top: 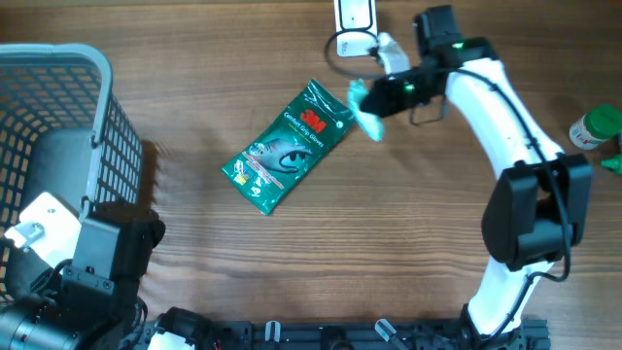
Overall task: Scan the item barcode
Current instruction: 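Lift the wipe pack and hold it under the white scanner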
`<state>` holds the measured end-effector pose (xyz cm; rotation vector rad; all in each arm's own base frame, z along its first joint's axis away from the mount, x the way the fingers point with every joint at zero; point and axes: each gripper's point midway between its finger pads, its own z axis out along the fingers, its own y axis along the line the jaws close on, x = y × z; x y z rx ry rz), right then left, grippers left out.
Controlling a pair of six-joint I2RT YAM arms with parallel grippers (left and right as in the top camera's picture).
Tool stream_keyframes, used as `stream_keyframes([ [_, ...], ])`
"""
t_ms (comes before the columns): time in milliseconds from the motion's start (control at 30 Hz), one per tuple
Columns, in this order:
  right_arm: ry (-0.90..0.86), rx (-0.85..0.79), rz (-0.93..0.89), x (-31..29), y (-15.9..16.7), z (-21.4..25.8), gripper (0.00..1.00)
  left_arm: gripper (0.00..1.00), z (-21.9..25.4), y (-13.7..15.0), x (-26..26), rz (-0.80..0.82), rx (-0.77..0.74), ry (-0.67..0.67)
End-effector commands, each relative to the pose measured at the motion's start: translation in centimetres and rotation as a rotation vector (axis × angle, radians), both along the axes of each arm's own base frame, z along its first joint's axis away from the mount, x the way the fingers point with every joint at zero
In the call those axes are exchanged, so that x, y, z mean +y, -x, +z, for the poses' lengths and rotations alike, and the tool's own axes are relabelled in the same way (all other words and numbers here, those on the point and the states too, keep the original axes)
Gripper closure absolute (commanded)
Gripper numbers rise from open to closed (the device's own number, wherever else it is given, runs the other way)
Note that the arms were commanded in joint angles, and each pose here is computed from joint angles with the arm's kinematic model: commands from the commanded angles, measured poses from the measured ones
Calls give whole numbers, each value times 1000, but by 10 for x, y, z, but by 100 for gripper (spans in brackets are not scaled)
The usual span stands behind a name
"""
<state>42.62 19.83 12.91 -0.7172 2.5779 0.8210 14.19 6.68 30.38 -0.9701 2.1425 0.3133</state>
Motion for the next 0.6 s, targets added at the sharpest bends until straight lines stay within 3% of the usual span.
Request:
stream_keyframes([
  [0,55,-217,69,24,-23,16,95,0,2,1,3,21,-14,-6],
  [67,167,-426,-34,21,-67,30,96,0,2,1,3,21,-14,-6],
  [300,207,-870,-240,13,-166,65,96,0,2,1,3,21,-14,-6],
  [433,193,-956,-315,8,-204,40,96,0,2,1,3,21,-14,-6],
  [567,135,-930,-372,15,-227,23,96,0,2,1,3,21,-14,-6],
])
